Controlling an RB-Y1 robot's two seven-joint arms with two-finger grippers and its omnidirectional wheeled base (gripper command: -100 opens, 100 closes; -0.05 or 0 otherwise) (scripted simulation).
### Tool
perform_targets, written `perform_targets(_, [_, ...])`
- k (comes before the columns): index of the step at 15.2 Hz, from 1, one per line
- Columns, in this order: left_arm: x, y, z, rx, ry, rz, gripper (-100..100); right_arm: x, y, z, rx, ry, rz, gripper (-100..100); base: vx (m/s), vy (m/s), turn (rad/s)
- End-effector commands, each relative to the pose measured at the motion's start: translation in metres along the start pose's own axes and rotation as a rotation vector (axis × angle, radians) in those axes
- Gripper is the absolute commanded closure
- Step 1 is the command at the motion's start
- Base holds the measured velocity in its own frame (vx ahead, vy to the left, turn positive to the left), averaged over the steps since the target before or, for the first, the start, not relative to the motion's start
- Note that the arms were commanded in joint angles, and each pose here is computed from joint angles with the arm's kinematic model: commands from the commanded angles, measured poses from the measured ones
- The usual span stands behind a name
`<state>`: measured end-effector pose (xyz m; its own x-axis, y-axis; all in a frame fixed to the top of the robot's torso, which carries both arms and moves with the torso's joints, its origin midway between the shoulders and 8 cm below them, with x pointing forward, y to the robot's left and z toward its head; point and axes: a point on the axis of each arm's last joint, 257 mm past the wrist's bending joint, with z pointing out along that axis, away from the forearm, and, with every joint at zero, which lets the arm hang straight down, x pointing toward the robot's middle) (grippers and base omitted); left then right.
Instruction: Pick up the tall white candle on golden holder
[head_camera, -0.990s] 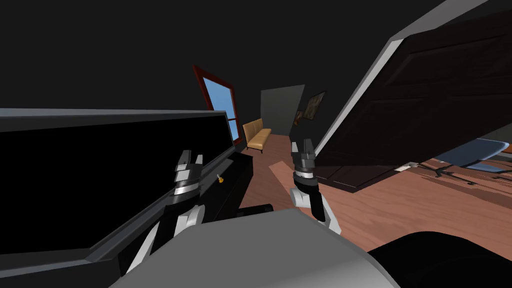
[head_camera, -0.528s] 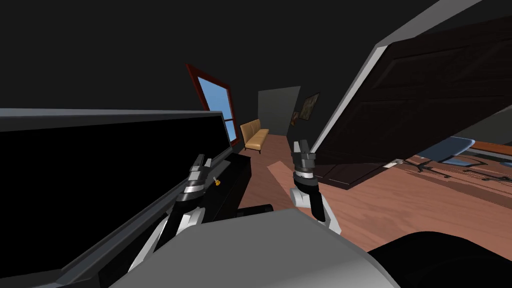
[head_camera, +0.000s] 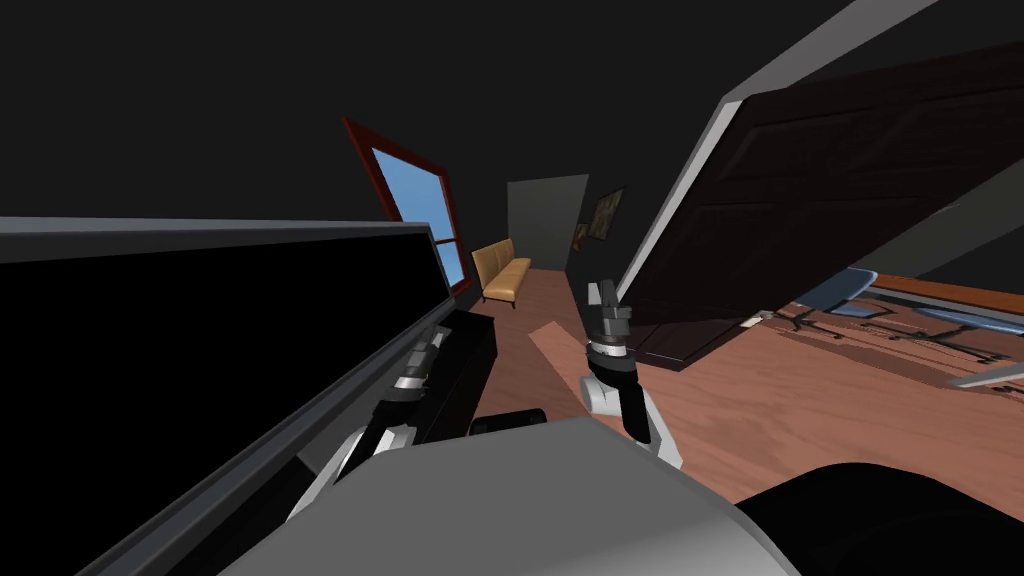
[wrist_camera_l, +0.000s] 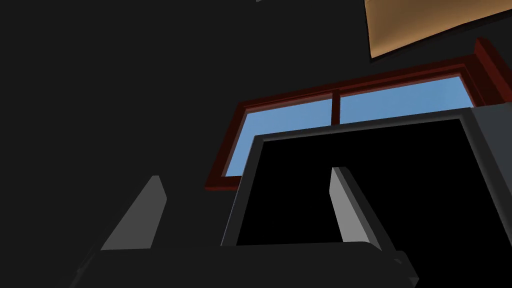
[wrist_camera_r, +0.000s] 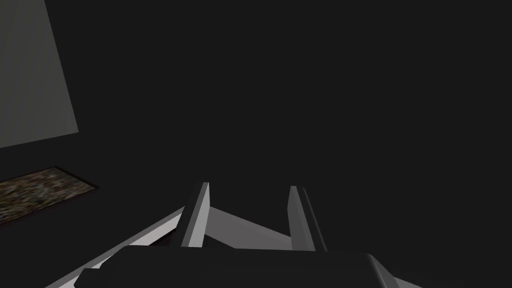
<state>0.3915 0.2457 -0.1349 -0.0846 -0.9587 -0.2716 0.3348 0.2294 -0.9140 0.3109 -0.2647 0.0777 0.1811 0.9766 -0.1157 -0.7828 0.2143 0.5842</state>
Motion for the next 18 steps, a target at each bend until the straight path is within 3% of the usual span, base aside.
perform_targets(1, [0.008, 0.018, -0.009, -0.044, 0.027, -0.011, -100, 0.000, 0.000, 0.000, 0.000, 0.000, 0.000, 0, 0.040, -0.034, -0.082])
perform_targets(2, [0.017, 0.036, -0.015, -0.086, 0.061, -0.020, -100, 0.000, 0.000, 0.000, 0.000, 0.000, 0.000, 0, 0.043, -0.037, -0.104])
perform_targets(4, [0.016, 0.042, -0.017, -0.098, 0.061, -0.020, -100, 0.000, 0.000, 0.000, 0.000, 0.000, 0.000, 0, 0.035, -0.027, -0.066])
perform_targets(7, [0.033, 0.082, -0.035, -0.193, 0.126, -0.036, -100, 0.000, 0.000, 0.000, 0.000, 0.000, 0.000, 0, 0.045, -0.030, -0.101])
perform_targets(12, [0.038, 0.116, -0.055, -0.276, 0.157, -0.038, -100, 0.000, 0.000, 0.000, 0.000, 0.000, 0.000, 0, 0.037, -0.028, -0.074])
perform_targets(13, [0.044, 0.137, -0.069, -0.331, 0.187, -0.042, -100, 0.000, 0.000, 0.000, 0.000, 0.000, 0.000, 0, 0.038, -0.032, -0.095])
perform_targets(14, [0.043, 0.141, -0.072, -0.341, 0.187, -0.040, -100, 0.000, 0.000, 0.000, 0.000, 0.000, 0.000, 0, 0.047, -0.031, -0.105])
perform_targets(15, [0.048, 0.156, -0.085, -0.384, 0.217, -0.044, -100, 0.000, 0.000, 0.000, 0.000, 0.000, 0.000, 0, 0.053, -0.038, -0.129])
perform_targets(17, [0.046, 0.166, -0.091, -0.407, 0.215, -0.040, -100, 0.000, 0.000, 0.000, 0.000, 0.000, 0.000, 0, 0.052, -0.030, -0.077])
perform_targets(18, [0.050, 0.182, -0.107, -0.457, 0.243, -0.041, -100, 0.000, 0.000, 0.000, 0.000, 0.000, 0.000, 0, 0.044, -0.028, -0.086])
